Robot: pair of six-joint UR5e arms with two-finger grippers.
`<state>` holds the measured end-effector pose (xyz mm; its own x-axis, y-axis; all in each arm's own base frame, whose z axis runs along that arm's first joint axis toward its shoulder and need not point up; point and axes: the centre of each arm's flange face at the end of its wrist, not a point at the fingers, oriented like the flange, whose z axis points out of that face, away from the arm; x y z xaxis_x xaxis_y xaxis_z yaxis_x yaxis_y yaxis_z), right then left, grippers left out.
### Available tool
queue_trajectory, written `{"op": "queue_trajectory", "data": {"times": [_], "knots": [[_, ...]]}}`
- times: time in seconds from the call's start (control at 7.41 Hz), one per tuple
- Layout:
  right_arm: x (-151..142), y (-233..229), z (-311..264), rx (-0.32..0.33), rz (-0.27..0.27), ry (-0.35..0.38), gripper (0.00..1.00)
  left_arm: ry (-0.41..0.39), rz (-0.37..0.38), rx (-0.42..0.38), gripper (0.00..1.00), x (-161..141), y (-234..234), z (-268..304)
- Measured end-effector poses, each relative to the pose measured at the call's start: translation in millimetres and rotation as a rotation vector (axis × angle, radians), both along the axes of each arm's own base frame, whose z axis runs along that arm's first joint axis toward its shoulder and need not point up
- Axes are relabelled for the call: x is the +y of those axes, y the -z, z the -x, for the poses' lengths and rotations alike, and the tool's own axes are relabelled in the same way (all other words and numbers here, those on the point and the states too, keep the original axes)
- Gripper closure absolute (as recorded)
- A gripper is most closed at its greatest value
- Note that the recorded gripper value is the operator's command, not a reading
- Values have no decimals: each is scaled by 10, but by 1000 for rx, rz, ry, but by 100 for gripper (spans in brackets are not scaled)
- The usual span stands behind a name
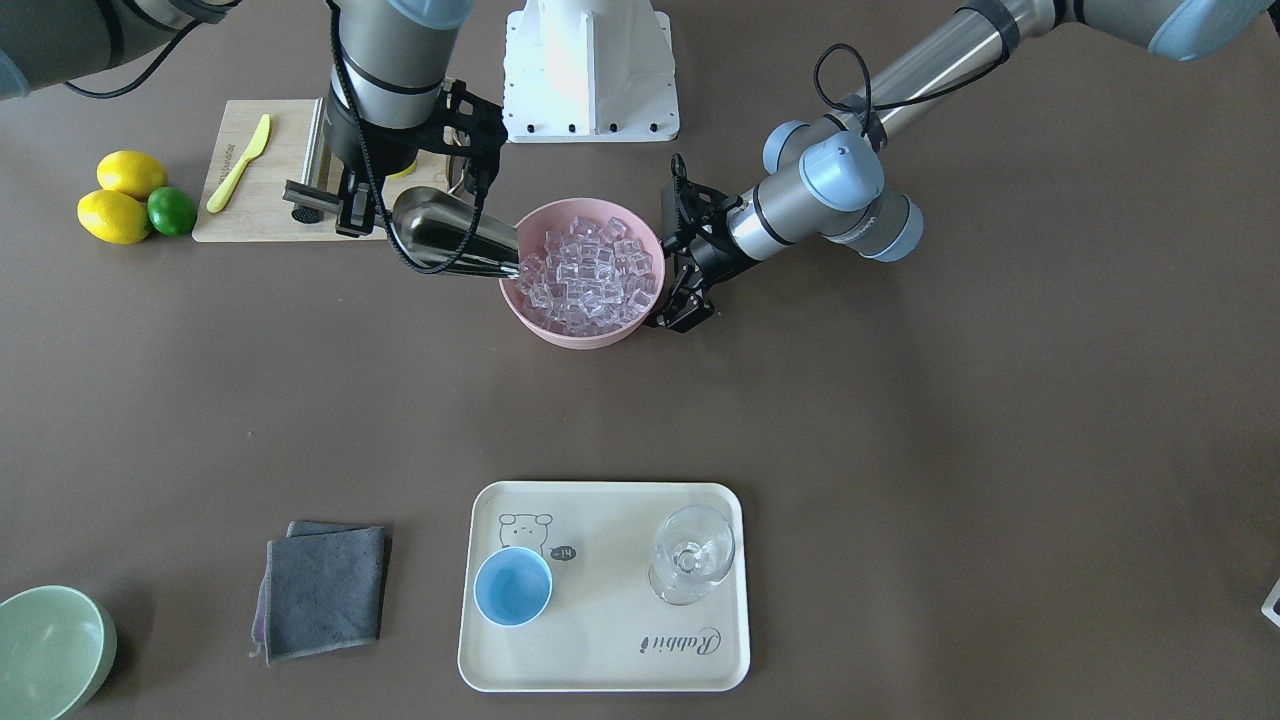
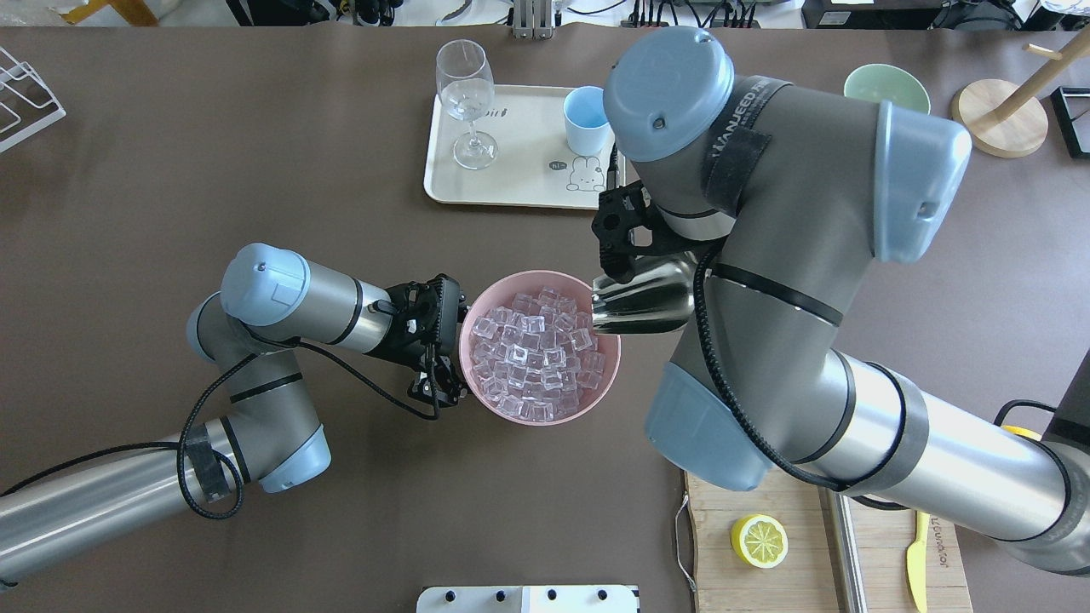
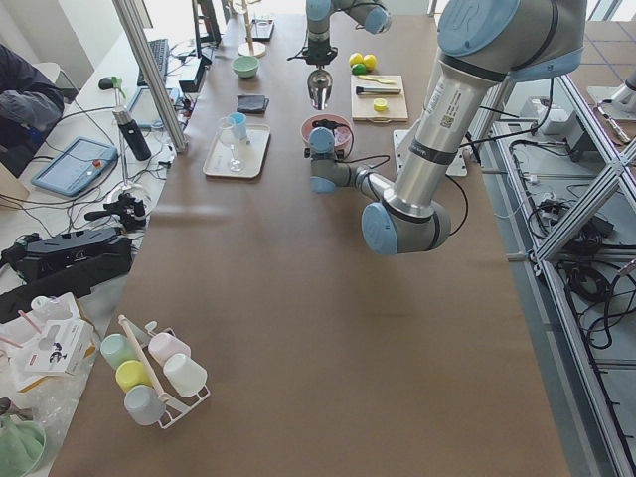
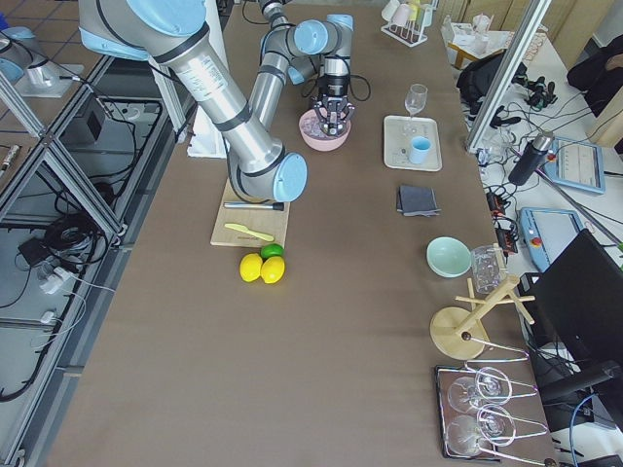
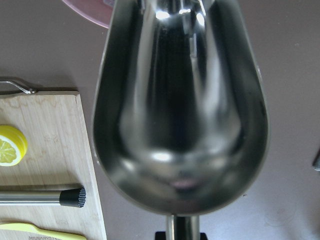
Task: Put ice in cup with scoop
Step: 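Carry the scoop with the right gripper over the pink bowl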
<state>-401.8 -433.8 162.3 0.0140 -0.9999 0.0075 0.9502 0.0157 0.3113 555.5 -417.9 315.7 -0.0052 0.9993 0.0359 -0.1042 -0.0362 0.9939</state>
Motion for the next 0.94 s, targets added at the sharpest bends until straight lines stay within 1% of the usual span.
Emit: {"op": "queue_trajectory", "data": {"times": [0.14, 0.4, 0.94], "knots": [[67, 9, 147, 14, 8, -3, 100, 0, 0, 0, 4, 2, 0, -1], [154, -19, 233, 45, 26, -5, 100, -1, 0, 0, 4, 4, 0, -3], [204, -33, 321, 96, 60, -6, 100, -1, -2, 3, 4, 6, 7, 1]]}}
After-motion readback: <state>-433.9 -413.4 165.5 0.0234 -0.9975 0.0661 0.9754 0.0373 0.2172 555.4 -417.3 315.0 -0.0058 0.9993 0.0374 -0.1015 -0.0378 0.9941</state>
